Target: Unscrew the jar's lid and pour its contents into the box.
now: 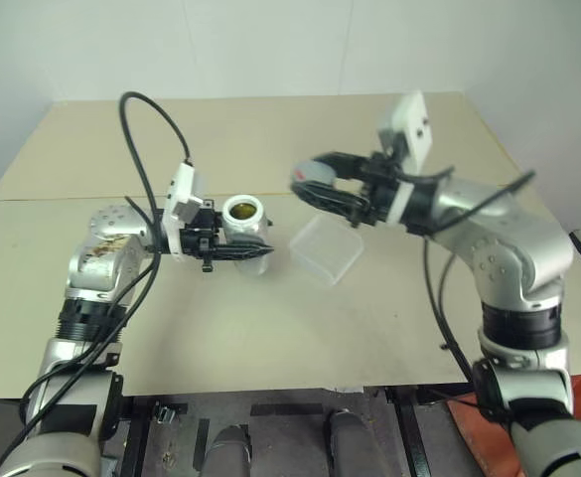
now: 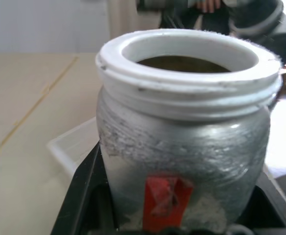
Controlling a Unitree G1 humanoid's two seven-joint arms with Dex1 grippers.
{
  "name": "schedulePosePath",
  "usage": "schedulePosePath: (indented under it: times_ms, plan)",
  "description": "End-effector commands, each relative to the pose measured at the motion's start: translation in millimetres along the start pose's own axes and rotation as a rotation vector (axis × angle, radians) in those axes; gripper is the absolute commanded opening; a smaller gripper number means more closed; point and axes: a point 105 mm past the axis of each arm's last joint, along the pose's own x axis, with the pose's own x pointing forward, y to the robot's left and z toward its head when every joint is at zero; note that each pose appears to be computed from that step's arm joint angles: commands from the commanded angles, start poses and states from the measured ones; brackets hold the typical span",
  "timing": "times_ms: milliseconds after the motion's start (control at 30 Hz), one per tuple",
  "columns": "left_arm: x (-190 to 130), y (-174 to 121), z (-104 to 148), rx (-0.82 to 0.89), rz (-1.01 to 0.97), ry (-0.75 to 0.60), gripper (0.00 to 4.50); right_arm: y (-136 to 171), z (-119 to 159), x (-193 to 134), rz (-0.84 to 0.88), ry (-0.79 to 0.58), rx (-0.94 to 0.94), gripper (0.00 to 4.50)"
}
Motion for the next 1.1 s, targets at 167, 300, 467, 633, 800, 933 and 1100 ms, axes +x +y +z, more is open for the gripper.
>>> schedulePosePath:
  times_ms: [167, 300, 467, 633, 800, 933, 1100]
  plan:
    - [-18, 25, 10, 0.071, 0.288, -0.009, 1.94, -43, -46, -66, -0.384, 0.102, -0.067, 2.76]
    - [-12, 30, 2, 0.071, 0.357, 0.029, 1.94, -49, -86, -73, -0.515, 0.18, 0.027, 2.76]
    - [0, 41, 5, 0.075, 0.466, -0.015, 1.94, -47, -122, -72, -0.566, 0.325, 0.023, 2.76]
    - [11, 42, 9, 0.081, 0.484, -0.048, 1.94, -48, -142, -80, -0.596, 0.433, -0.001, 3.11]
    - [17, 47, 7, 0.052, 0.534, -0.052, 1.94, -50, -130, -89, -0.581, 0.424, -0.017, 4.43]
    - [23, 51, 5, 0.121, 0.535, 0.026, 1.94, -50, -105, -98, -0.513, 0.401, -0.042, 4.43]
    - [39, 63, -8, 0.453, 0.543, 0.211, 1.94, -33, -46, -91, -0.326, 0.235, 0.028, 4.43]
